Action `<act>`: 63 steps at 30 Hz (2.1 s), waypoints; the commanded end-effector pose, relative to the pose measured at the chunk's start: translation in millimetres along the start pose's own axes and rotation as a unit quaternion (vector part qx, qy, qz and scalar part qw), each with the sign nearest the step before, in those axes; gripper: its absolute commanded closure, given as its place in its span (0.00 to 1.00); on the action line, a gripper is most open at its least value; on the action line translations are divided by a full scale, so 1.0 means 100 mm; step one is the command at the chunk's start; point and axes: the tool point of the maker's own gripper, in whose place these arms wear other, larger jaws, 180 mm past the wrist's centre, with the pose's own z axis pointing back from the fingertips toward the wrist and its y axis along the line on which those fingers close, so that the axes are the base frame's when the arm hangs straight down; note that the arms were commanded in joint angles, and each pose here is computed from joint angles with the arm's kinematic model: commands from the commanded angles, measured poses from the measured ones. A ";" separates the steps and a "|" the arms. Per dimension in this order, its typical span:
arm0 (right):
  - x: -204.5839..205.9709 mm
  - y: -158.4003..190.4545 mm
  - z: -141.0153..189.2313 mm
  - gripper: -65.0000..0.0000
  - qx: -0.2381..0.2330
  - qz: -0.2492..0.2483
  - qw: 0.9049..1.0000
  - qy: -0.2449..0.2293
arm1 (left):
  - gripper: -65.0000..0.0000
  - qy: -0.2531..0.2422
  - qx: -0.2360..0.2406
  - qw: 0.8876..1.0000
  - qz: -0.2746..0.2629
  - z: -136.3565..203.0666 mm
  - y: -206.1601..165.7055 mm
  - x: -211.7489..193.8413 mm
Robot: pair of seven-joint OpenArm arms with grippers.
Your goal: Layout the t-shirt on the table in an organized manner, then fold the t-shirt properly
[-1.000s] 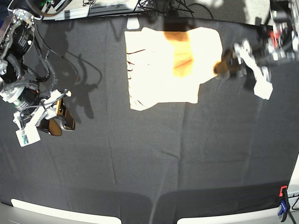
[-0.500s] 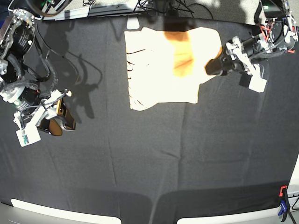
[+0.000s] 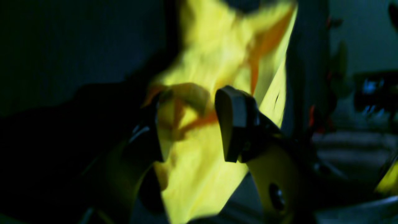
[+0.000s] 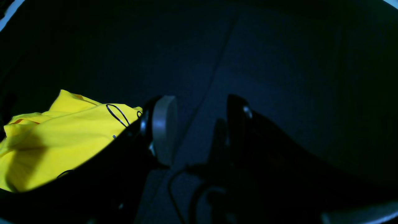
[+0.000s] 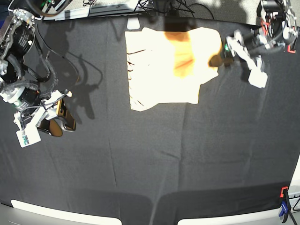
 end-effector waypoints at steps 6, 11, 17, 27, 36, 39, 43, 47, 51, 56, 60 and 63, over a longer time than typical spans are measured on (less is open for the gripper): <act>0.16 0.00 0.04 0.60 0.001 0.016 1.000 -0.026 | 0.65 -0.015 -0.032 0.999 -0.004 -0.12 -0.20 0.07; 0.15 0.00 0.04 0.60 0.001 0.016 1.000 -0.026 | 0.65 0.008 -0.028 0.999 -0.016 -0.20 -0.23 -0.03; 0.15 0.00 0.04 0.60 0.001 0.016 1.000 -0.026 | 0.67 -0.016 -0.011 1.000 -0.009 -0.20 -0.17 0.06; 0.15 0.00 0.04 0.60 0.001 0.016 1.000 -0.026 | 1.00 -0.022 0.008 0.999 -0.027 -0.23 -0.11 0.16; 0.15 0.00 0.04 0.60 0.001 0.016 1.000 -0.026 | 1.00 -0.119 0.003 0.990 -0.082 -0.18 -0.16 0.54; 0.15 0.00 0.04 0.60 0.001 0.016 1.000 -0.026 | 1.00 -0.123 -0.005 0.988 -0.096 -0.19 -0.21 0.61; 0.15 0.00 0.04 0.60 0.001 0.016 1.000 -0.026 | 1.00 -0.068 -0.041 0.982 -0.173 -0.22 -0.33 0.52; 0.15 0.00 0.04 0.60 0.002 0.016 1.000 -0.026 | 0.67 -0.008 -0.023 0.981 -0.192 -0.18 -0.21 0.39; 0.16 0.00 0.04 0.60 0.002 0.017 1.000 -0.026 | 0.66 0.044 0.016 0.970 -0.238 -0.19 -0.04 0.27; 0.16 0.00 0.04 0.60 0.002 0.017 1.000 -0.026 | 0.66 0.075 0.022 0.960 -0.271 -0.30 -0.04 0.12; 0.16 0.00 0.04 0.60 0.002 0.017 1.000 -0.026 | 0.66 0.039 0.008 0.961 -0.273 -0.32 -0.13 0.27; 0.15 0.00 0.04 0.60 0.002 0.017 1.000 -0.026 | 0.66 -0.010 -0.020 0.965 -0.262 -0.24 -0.24 0.48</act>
